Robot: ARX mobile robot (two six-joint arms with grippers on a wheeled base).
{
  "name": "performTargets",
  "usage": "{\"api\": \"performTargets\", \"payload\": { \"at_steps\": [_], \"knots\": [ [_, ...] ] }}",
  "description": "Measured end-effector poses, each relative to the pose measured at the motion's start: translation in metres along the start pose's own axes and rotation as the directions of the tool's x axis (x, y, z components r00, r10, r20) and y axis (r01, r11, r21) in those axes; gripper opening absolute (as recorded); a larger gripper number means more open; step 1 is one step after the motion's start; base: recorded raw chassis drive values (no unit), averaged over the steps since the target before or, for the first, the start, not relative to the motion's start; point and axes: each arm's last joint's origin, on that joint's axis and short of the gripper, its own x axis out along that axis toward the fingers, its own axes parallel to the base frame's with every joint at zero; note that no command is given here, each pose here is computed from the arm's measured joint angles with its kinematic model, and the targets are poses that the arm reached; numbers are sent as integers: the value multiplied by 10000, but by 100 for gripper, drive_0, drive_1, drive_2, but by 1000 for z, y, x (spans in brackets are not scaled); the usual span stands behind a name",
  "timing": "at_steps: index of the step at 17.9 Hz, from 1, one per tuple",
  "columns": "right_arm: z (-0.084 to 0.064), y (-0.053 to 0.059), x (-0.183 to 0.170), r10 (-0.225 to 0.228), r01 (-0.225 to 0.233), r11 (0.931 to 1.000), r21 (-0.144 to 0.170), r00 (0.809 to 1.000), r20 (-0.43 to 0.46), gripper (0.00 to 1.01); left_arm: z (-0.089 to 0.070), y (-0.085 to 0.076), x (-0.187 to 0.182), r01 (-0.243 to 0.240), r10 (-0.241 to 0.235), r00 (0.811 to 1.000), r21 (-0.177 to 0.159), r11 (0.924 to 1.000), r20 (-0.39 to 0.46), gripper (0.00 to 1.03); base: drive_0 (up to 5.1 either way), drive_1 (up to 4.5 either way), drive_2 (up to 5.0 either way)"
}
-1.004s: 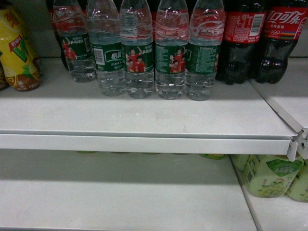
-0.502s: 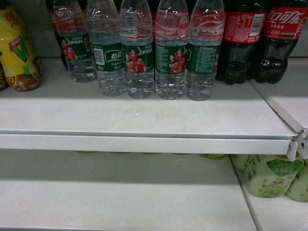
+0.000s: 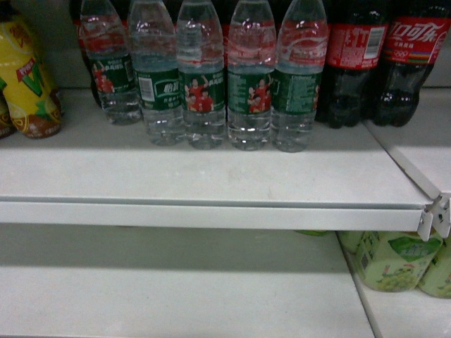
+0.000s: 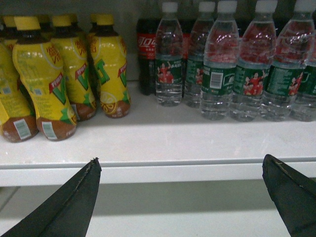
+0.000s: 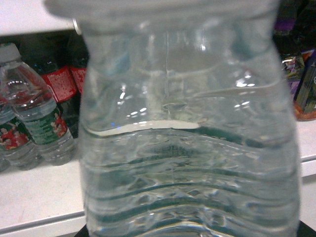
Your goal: Move water from second to third shelf
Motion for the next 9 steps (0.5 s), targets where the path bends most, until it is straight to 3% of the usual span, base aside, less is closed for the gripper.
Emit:
{"api": "performTargets", "payload": {
  "at_steps": [9],
  "knots": [
    [1,0,0,11,-11,10000,65,10000,83,44,0,0,0,15,-15,10000,0,10000,23,98,0,0,0]
  ]
}}
